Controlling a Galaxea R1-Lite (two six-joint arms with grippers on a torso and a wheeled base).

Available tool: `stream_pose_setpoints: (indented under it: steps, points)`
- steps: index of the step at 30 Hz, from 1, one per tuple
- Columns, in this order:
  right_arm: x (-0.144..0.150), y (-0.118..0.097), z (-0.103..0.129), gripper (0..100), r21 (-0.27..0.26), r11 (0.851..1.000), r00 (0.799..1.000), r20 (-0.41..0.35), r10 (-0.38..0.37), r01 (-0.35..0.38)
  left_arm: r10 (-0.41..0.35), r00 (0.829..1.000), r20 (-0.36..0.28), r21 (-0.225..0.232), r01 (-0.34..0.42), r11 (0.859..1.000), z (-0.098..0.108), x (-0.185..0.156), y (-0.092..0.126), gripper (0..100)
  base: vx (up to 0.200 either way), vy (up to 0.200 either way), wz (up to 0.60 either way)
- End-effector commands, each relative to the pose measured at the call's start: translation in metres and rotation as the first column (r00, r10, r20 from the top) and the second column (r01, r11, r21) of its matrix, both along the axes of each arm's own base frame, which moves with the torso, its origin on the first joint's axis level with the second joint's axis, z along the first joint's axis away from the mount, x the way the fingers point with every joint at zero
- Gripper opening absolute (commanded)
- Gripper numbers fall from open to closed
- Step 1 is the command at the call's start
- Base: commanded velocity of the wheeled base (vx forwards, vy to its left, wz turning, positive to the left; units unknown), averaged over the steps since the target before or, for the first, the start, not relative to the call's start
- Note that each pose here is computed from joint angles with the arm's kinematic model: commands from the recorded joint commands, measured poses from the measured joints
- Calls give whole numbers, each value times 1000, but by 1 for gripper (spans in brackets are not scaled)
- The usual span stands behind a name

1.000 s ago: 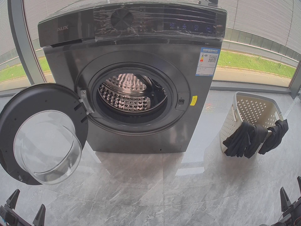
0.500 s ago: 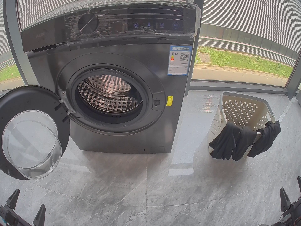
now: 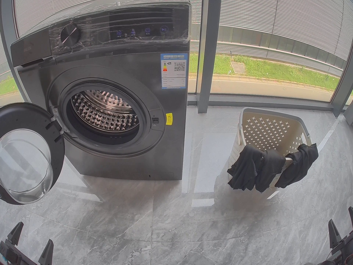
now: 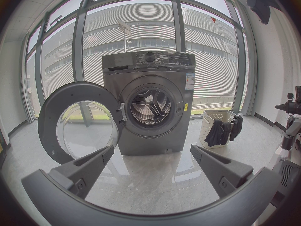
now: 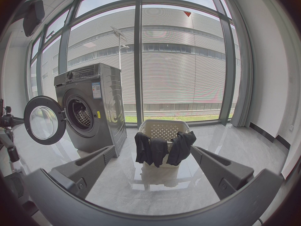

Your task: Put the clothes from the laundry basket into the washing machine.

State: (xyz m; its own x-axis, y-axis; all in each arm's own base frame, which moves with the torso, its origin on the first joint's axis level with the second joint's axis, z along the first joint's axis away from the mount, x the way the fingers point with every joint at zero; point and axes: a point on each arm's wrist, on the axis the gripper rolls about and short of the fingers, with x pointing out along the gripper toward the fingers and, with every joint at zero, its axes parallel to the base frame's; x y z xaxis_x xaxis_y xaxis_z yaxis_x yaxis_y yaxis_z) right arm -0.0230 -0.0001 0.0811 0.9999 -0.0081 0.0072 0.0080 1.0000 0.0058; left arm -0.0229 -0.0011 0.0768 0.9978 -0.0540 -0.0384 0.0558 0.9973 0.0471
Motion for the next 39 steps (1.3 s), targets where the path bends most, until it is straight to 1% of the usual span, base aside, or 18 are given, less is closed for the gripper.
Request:
stream_pose_setpoints:
  steps: [1, 7, 9, 15, 22, 39]
  points:
    - [0, 0, -5, 100, 0, 1000, 1000, -3, 0, 0, 0, 1000, 0, 0, 0, 1000, -5, 0, 0, 100, 0, -200, 0]
    - [0, 0, -5, 100, -1, 1000, 1000, -3, 2, -2, 0, 1000, 2, 1, 0, 1000, -5, 0, 0, 100, 0, -200, 0]
    - [0, 0, -5, 100, -1, 1000, 1000, -3, 2, -2, 0, 1000, 2, 3, 0, 1000, -5, 0, 0, 100, 0, 0, 0]
    - [0, 0, -5, 100, -3, 1000, 1000, -3, 2, -2, 0, 1000, 2, 3, 0, 1000, -5, 0, 0, 100, 0, 0, -600]
    - [0, 0, -5, 100, -1, 1000, 1000, -3, 2, -2, 0, 1000, 0, 3, 0, 1000, -5, 0, 0, 100, 0, 0, 0]
    - [0, 0, -5, 100, -1, 1000, 1000, -3, 2, -2, 0, 1000, 0, 0, 0, 1000, -5, 0, 0, 100, 0, -200, 0]
